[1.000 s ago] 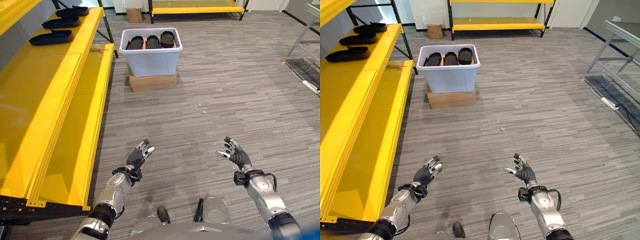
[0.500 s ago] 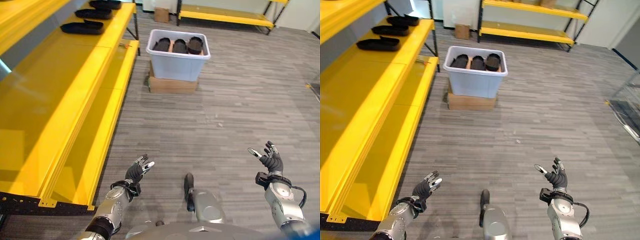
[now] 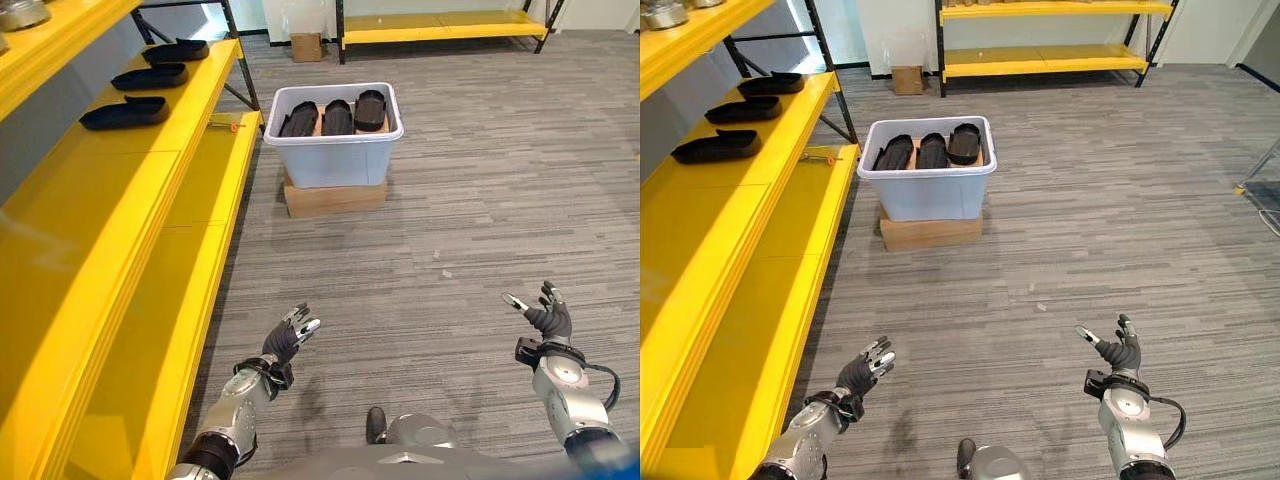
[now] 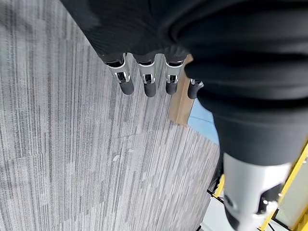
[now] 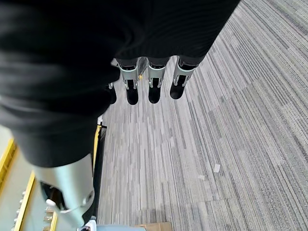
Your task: Move parts from the plastic box to the shelf.
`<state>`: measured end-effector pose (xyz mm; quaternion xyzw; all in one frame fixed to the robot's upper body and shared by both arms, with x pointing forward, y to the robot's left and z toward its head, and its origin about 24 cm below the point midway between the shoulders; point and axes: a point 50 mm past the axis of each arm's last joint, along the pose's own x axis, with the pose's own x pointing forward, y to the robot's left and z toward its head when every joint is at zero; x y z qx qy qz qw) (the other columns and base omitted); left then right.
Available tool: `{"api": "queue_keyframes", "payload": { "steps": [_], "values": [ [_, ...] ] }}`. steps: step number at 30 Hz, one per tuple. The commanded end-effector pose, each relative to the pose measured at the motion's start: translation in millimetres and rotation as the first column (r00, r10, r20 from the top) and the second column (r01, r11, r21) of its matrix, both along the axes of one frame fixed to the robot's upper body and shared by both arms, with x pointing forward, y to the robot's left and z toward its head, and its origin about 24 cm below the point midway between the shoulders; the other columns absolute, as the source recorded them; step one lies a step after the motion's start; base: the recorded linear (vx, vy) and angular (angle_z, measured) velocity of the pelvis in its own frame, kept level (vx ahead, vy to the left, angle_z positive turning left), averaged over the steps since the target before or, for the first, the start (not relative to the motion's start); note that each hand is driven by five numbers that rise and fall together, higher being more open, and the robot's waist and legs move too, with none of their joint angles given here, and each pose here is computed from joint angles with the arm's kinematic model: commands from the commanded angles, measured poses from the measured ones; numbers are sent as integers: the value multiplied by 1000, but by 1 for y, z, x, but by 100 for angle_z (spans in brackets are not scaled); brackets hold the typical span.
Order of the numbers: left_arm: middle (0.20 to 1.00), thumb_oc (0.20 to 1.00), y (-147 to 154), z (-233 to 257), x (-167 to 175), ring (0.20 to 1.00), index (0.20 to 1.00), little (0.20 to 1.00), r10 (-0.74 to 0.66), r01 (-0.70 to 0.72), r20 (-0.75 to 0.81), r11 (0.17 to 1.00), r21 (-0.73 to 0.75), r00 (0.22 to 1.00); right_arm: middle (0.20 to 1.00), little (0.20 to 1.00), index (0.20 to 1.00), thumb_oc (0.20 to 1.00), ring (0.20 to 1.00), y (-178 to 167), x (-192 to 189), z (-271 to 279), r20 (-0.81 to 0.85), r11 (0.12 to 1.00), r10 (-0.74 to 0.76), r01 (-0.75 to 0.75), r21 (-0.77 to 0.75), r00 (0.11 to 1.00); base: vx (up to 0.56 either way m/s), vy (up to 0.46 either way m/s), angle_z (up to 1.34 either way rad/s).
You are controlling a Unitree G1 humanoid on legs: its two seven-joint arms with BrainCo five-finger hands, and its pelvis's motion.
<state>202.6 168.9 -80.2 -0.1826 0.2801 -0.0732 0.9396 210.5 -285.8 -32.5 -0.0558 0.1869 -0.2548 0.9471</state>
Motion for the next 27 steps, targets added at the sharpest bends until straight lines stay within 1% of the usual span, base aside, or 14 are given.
{"api": "queue_keyframes", "payload": {
  "steps": [1,7,9,14,17,22,25,27],
  "values": [
    [1000,1000,1,16,11,1000,1000,1000,17,-18,107,1000,2,994,1000,1000,1000,1000,1000,-17,0,8,35,998,2,0,-59,999,152,-272,-6],
    [1000,1000,6,24,25,1000,1000,1000,43,-45,126,999,10,991,1000,1000,1000,1000,1000,-20,-8,3,6,996,43,-42,-74,999,144,-225,-3],
    [1000,1000,8,27,28,1000,1000,1000,46,-48,133,999,10,990,1000,1000,1000,1000,1000,-19,-8,2,7,997,46,-45,-65,999,133,-3,21],
    [1000,1000,9,28,27,1000,1000,1000,76,-77,135,997,4,988,1000,1000,1000,1000,1000,-4,-1,6,33,996,74,-72,-53,997,180,231,-4],
    [1000,1000,12,26,23,1000,1000,1000,98,-96,139,995,-21,986,1000,1000,1000,1000,1000,6,0,12,55,988,142,-138,-62,988,295,257,-29],
    [1000,1000,19,21,17,1000,1000,1000,144,-142,123,990,-27,982,1000,1000,1000,1000,1000,12,3,14,48,973,225,-222,-67,973,261,235,-55],
    [1000,1000,20,19,16,1000,1000,1000,128,-129,128,992,3,983,1000,1000,1000,1000,1000,13,2,13,49,971,236,-233,-57,971,270,258,-21],
    [1000,1000,24,26,23,1000,1000,1000,97,-104,156,994,42,983,1000,1000,1000,1000,1000,19,8,20,88,964,261,-256,-66,961,320,333,7]
  ]
}}
